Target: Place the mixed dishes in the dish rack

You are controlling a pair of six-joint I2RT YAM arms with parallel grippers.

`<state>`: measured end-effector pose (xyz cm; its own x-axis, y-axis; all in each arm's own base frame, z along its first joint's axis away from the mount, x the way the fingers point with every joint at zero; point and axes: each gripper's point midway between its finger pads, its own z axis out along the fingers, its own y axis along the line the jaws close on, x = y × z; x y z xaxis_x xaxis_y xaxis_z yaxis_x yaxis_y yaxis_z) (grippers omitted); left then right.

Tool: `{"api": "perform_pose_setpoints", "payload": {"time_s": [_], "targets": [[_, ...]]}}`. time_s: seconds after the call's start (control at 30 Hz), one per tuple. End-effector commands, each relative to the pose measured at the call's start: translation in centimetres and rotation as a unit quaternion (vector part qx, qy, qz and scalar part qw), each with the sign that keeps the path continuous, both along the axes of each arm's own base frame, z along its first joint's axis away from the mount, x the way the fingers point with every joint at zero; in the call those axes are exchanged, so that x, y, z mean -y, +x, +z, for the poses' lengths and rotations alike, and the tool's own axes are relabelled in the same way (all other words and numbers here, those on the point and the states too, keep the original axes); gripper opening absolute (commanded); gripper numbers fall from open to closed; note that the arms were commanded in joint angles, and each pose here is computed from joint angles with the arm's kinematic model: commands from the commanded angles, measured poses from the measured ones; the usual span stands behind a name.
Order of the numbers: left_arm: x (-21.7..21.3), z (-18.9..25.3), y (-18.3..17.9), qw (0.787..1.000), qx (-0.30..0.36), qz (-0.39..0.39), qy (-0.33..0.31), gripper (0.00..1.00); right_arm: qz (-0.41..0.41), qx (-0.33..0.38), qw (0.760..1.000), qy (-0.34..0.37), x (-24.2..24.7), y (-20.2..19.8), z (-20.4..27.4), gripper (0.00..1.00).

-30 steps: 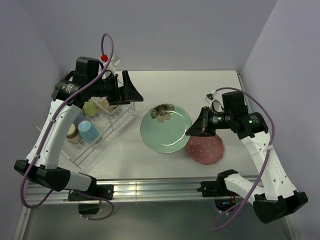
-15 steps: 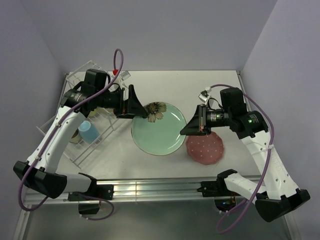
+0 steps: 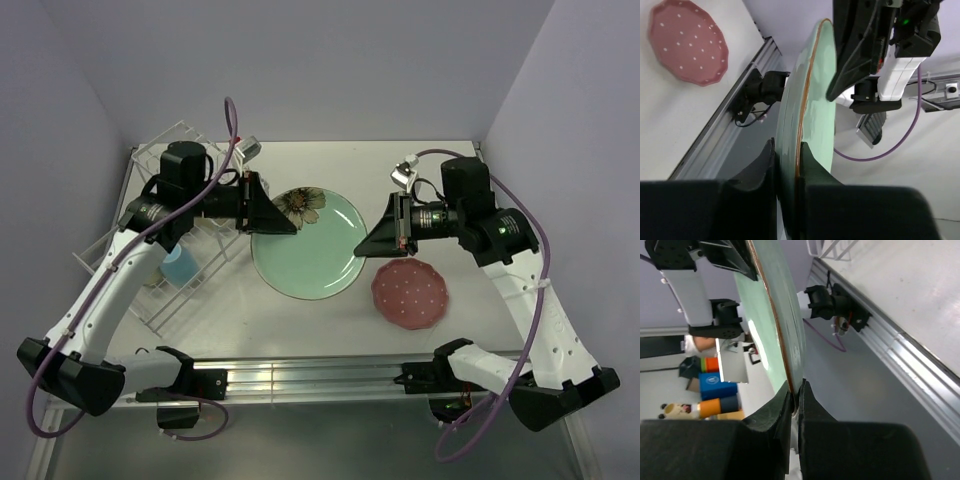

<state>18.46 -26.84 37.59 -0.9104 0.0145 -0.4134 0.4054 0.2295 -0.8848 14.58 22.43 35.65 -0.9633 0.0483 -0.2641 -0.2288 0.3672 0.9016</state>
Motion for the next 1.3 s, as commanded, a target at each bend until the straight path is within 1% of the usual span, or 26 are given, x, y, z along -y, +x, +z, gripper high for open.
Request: {"api": "perform_pose_setpoints", "payload": {"time_s": [0.0, 0.1, 0.2, 0.23, 0.27, 0.3, 0.33, 0.37, 0.4, 0.43, 0.47, 0.5, 0.53, 0.6, 0.63, 0.67, 0.7, 0.77, 0.8, 0.87, 0.9, 0.97, 1.03, 1.07, 1.13, 1.27], "targets": [[0.4, 3.2, -2.9, 0.995, 0.023, -0.077, -0.057, 0.01, 0.015, 0.055, 0.998, 0.031, -0.8, 0.7, 2.9, 0.00], [0.5, 2.7, -2.3, 0.997, 0.018, -0.067, -0.046, 0.01, 0.019, 0.060, 0.997, 0.035, -1.0, 0.8, 3.4, 0.00], [0.7, 2.8, -1.0, 0.998, 0.036, -0.040, -0.022, 0.00, 0.025, 0.076, 0.996, 0.039, -1.1, 0.9, 4.2, 0.00], [0.7, 3.8, 0.0, 0.997, 0.075, -0.019, -0.017, 0.00, 0.026, 0.082, 0.996, 0.039, -1.1, 0.9, 4.4, 0.17], [0.6, 3.5, 0.8, 0.997, 0.077, 0.002, 0.004, 0.00, 0.023, 0.074, 0.997, 0.030, -1.0, 0.9, 4.1, 0.40], [0.1, 4.8, 1.8, 0.992, 0.120, 0.027, 0.009, 0.00, 0.009, 0.084, 0.996, 0.009, -0.8, 1.7, 3.4, 0.56], [-0.4, 5.0, 3.2, 0.989, 0.133, 0.062, 0.021, 0.00, -0.004, 0.091, 0.996, -0.005, -0.5, 2.0, 3.4, 0.97], [-1.0, 5.4, 4.2, 0.986, 0.144, 0.086, 0.024, 0.00, -0.013, 0.081, 0.996, -0.026, -0.1, 2.0, 2.7, 1.00], [-2.4, 5.9, 6.1, 0.978, 0.160, 0.128, 0.028, 0.00, -0.041, 0.100, 0.993, -0.057, 0.5, 3.1, 2.3, 1.00], [-3.6, 6.3, 7.3, 0.970, 0.175, 0.166, 0.033, 0.00, -0.056, 0.085, 0.991, -0.088, 1.2, 3.1, 1.4, 1.00], [-4.7, 6.6, 8.3, 0.962, 0.185, 0.197, 0.036, 0.00, -0.067, 0.093, 0.987, -0.111, 1.8, 3.5, 0.9, 1.00], [-6.5, 6.6, 10.0, 0.948, 0.203, 0.240, 0.045, 0.00, -0.091, 0.104, 0.981, -0.137, 2.6, 4.2, 0.7, 1.00], [-8.1, 7.3, 10.6, 0.929, 0.230, 0.283, 0.054, 0.00, -0.097, 0.099, 0.979, -0.152, 3.0, 4.1, 0.2, 1.00], [-10.4, 7.6, 12.0, 0.895, 0.292, 0.328, 0.081, 0.00, -0.101, 0.100, 0.976, -0.167, 3.6, 3.7, -0.4, 1.00], [-11.4, 8.5, 11.6, 0.875, 0.322, 0.351, 0.087, 0.00, -0.100, 0.095, 0.976, -0.171, 3.8, 3.4, -0.8, 1.00], [-12.9, 8.8, 12.3, 0.849, 0.344, 0.387, 0.105, 0.00, -0.096, 0.091, 0.976, -0.170, 3.8, 3.0, -1.0, 1.00], [-13.8, 8.9, 12.7, 0.824, 0.383, 0.398, 0.125, 0.00, -0.090, 0.078, 0.978, -0.174, 3.8, 2.7, -2.0, 1.00], [-16.0, 9.6, 12.6, 0.786, 0.421, 0.428, 0.151, 0.00, -0.085, 0.069, 0.979, -0.172, 3.9, 1.9, -2.7, 1.00], [-16.6, 9.5, 12.8, 0.767, 0.450, 0.421, 0.177, 0.00, -0.082, 0.058, 0.979, -0.176, 4.0, 1.7, -3.5, 1.00], [-17.4, 9.4, 13.0, 0.751, 0.470, 0.414, 0.207, 0.00, -0.081, 0.055, 0.978, -0.185, 4.3, 1.4, -4.1, 1.00], [-18.1, 9.7, 13.2, 0.735, 0.486, 0.414, 0.229, 0.00, -0.081, 0.056, 0.977, -0.190, 4.4, 1.4, -4.2, 1.00], [-19.2, 10.3, 13.3, 0.716, 0.502, 0.421, 0.240, 0.00, -0.080, 0.056, 0.974, -0.204, 4.8, 1.3, -4.5, 1.00], [-19.8, 10.5, 13.5, 0.705, 0.514, 0.425, 0.242, 0.00, -0.080, 0.058, 0.973, -0.206, 4.9, 1.3, -4.5, 1.00], [-20.5, 11.0, 13.8, 0.689, 0.528, 0.428, 0.249, 0.00, -0.079, 0.058, 0.973, -0.207, 4.9, 1.3, -4.5, 1.00], [-20.9, 10.8, 14.5, 0.685, 0.535, 0.420, 0.258, 0.00, -0.079, 0.055, 0.973, -0.211, 5.0, 1.2, -4.8, 1.00], [-22.5, 11.2, 15.4, 0.659, 0.556, 0.412, 0.294, 0.00, -0.078, 0.054, 0.971, -0.219, 5.2, 1.3, -5.1, 1.00]]}}
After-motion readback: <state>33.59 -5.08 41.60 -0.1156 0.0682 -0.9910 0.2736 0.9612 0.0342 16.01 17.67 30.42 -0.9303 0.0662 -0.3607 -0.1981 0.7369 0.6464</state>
